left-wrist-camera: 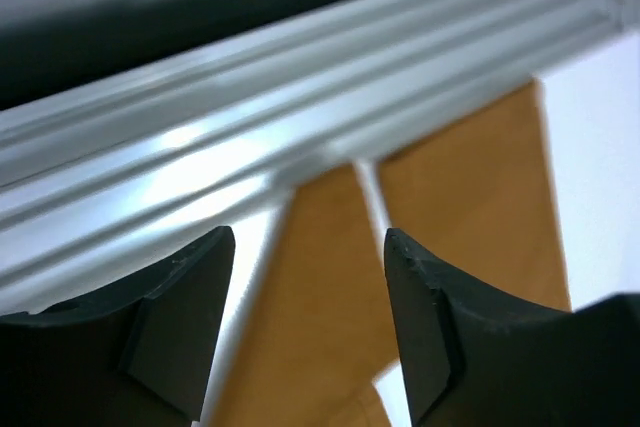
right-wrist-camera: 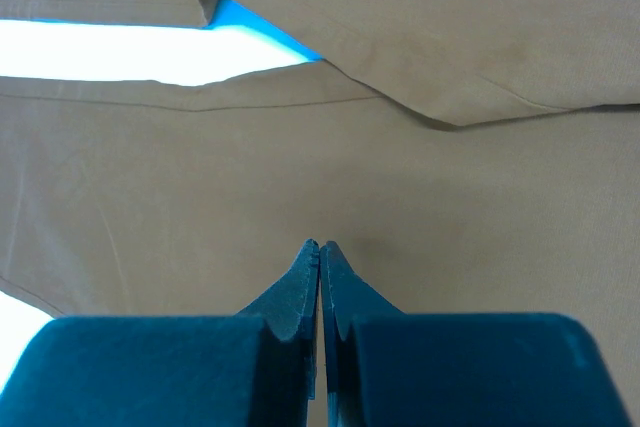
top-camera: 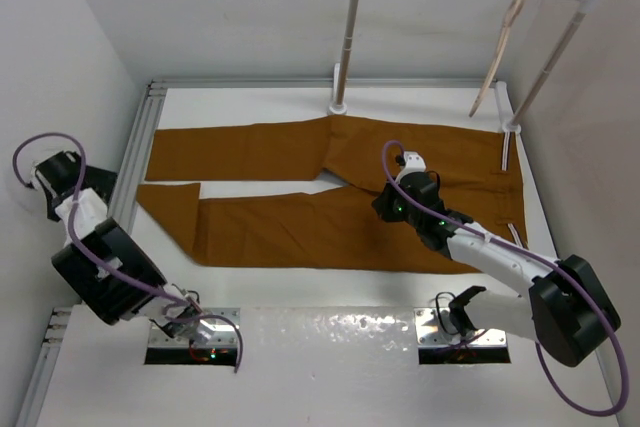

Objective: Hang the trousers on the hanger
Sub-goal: Flatten out the trousers at the center of the board.

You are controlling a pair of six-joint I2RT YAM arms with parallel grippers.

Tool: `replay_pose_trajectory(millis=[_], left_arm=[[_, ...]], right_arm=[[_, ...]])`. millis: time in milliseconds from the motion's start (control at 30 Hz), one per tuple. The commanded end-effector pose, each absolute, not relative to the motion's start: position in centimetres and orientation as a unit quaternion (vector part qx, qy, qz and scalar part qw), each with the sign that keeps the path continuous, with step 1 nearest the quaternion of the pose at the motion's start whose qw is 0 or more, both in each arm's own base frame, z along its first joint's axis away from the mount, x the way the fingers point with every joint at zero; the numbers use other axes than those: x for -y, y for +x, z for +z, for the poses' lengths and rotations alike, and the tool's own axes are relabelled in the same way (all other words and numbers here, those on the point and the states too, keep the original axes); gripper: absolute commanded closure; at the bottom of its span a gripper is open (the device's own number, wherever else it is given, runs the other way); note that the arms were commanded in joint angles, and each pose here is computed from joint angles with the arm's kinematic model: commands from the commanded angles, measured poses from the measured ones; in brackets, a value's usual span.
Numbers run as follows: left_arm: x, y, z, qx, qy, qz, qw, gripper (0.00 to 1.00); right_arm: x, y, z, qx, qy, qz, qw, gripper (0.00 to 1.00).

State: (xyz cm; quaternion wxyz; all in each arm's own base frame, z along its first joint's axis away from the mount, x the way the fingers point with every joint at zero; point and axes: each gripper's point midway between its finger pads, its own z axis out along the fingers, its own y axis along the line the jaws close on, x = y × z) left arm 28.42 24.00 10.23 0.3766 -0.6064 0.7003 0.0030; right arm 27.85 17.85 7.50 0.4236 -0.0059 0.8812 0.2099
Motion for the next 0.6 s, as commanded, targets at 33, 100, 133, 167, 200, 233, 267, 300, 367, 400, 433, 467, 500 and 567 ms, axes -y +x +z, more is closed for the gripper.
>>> replay_pose_trajectory(millis=[33, 100, 133, 167, 200, 233, 267, 300, 367, 400, 433, 467, 500, 567], left_arm=[[-20.5, 32.9, 18.3, -0.719, -0.505, 0.017, 0.477, 0.45], [-14.7, 34.7, 19.8, -0.767, -0.398, 0.04, 0.501, 0.64], [-12.9, 34.7, 19.8, -0.788, -0.358, 0.048, 0.499, 0.68], [-9.6, 35.1, 19.5, -0.808, -0.316, 0.044, 0.496, 0.83], [-8.4, 34.8, 18.3, -0.826, -0.294, 0.047, 0.479, 0.9], [-7.2, 33.9, 16.3, -0.854, -0.271, 0.061, 0.441, 0.98], [-6.8, 33.4, 14.0, -0.875, -0.26, 0.075, 0.402, 1.0], [-6.4, 32.2, 11.9, -0.893, -0.247, 0.09, 0.366, 1.0], [-6.4, 32.0, 10.3, -0.902, -0.235, 0.151, 0.33, 1.0], [-5.7, 31.7, 10.1, -0.909, -0.225, 0.16, 0.312, 1.0], [-5.5, 32.0, 10.0, -0.907, -0.227, 0.174, 0.309, 1.0], [-5.6, 32.5, 10.8, -0.901, -0.233, 0.18, 0.318, 1.0], [-5.3, 32.9, 11.2, -0.894, -0.244, 0.178, 0.33, 1.0], [-4.8, 33.8, 11.2, -0.892, -0.24, 0.165, 0.346, 0.99]], right_arm=[[-18.3, 28.3, 8.0, -0.874, -0.001, 0.224, 0.431, 1.0], [-18.3, 28.3, 8.1, -0.874, 0.0, 0.225, 0.431, 1.0], [-18.4, 28.3, 8.1, -0.873, -0.001, 0.227, 0.432, 1.0], [-18.4, 28.3, 8.2, -0.873, -0.002, 0.228, 0.432, 1.0], [-18.5, 28.2, 8.1, -0.873, -0.003, 0.23, 0.431, 1.0], [-18.5, 28.2, 8.2, -0.872, -0.002, 0.232, 0.431, 1.0], [-18.6, 28.2, 8.2, -0.872, -0.003, 0.233, 0.43, 1.0], [-18.6, 28.2, 8.3, -0.872, -0.003, 0.234, 0.431, 1.0], [-18.5, 28.2, 8.3, -0.871, -0.002, 0.232, 0.433, 1.0], [-18.5, 28.2, 8.3, -0.871, -0.002, 0.233, 0.433, 1.0], [-18.4, 28.2, 8.4, -0.87, -0.002, 0.232, 0.434, 1.0], [-18.5, 28.2, 8.4, -0.87, -0.003, 0.234, 0.433, 1.0], [-18.5, 28.1, 8.4, -0.87, -0.002, 0.234, 0.433, 1.0], [-18.6, 28.2, 8.5, -0.869, -0.002, 0.238, 0.434, 1.0]])
